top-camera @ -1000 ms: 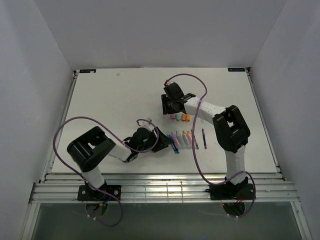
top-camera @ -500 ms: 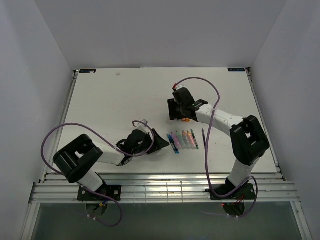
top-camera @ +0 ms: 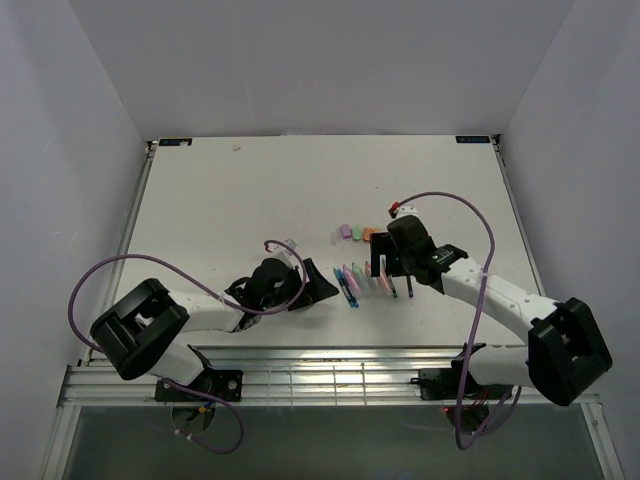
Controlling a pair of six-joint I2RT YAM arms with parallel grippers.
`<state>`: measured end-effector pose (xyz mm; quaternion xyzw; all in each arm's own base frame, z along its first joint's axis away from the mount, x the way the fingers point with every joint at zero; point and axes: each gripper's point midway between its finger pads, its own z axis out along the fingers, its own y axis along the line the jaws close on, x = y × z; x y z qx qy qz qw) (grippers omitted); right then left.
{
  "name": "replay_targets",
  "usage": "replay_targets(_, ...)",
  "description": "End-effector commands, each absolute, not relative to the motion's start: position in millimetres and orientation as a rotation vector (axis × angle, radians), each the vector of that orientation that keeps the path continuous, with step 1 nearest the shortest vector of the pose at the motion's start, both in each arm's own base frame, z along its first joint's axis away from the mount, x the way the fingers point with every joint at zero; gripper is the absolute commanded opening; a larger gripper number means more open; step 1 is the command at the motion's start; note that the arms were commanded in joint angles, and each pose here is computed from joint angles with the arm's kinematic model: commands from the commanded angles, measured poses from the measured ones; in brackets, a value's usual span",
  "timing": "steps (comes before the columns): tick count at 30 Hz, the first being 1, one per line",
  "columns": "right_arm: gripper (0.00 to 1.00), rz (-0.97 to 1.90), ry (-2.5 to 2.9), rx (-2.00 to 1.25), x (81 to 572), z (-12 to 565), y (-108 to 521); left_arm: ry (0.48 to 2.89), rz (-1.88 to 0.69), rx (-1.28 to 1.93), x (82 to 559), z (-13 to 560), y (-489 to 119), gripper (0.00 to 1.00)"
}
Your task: Open the pen caps
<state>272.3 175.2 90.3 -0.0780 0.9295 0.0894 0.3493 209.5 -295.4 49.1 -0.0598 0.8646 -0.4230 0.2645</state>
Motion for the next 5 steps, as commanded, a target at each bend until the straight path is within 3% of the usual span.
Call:
replay_targets(1,0.90,0.233,2.445,-0.125,245.5,74.0,157.2,2.390,-1.168,-0.146,197.9,48.2,-296.9,0.98)
replay_targets(5,0.90,0.352,2.394,-0.103,221.8,66.8,152.5,2.367,-1.246,-0.102,193.9,58.1,-304.6,0.98)
